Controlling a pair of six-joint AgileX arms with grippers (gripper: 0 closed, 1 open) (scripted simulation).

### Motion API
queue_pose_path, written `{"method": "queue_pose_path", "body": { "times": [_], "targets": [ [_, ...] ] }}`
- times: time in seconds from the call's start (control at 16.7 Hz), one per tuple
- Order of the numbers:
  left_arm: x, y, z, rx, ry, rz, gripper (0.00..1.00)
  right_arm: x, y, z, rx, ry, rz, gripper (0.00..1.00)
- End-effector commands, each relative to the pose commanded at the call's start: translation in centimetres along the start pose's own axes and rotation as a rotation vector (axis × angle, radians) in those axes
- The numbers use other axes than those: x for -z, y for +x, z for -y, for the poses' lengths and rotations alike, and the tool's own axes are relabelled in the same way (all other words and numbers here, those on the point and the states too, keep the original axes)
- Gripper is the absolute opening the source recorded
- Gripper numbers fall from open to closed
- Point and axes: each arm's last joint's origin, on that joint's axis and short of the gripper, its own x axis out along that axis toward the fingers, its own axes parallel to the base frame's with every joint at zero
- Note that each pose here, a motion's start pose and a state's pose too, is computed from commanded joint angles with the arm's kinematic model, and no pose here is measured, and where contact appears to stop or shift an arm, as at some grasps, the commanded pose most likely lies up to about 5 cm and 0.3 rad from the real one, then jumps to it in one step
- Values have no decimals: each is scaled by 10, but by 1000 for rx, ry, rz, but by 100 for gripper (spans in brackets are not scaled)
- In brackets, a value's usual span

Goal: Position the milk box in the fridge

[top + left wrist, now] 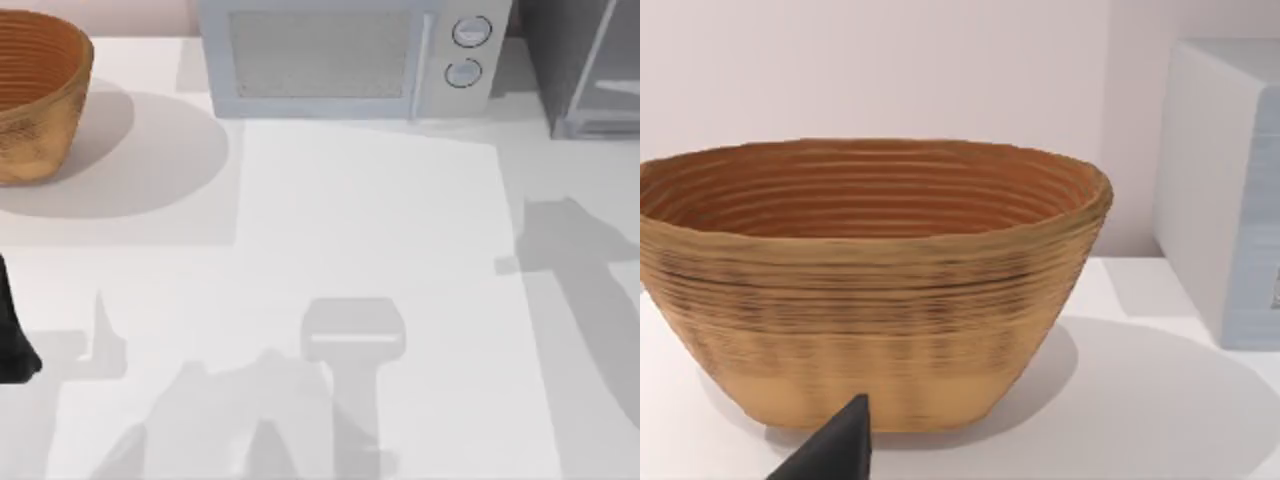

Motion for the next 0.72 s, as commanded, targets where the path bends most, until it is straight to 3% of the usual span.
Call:
{"method": "queue_pose_path", "body": {
  "times": [0.3,0.54,0.72],
  "targets": [
    [0,0,0,0,0,0,100,60,-58,33,27,-26,56,0],
    [0,0,0,0,0,0,100,105,-72,49,105,-50,50,0],
    [0,0,0,0,0,0,100,120,-74,55,145,-58,40,0]
  ]
}}
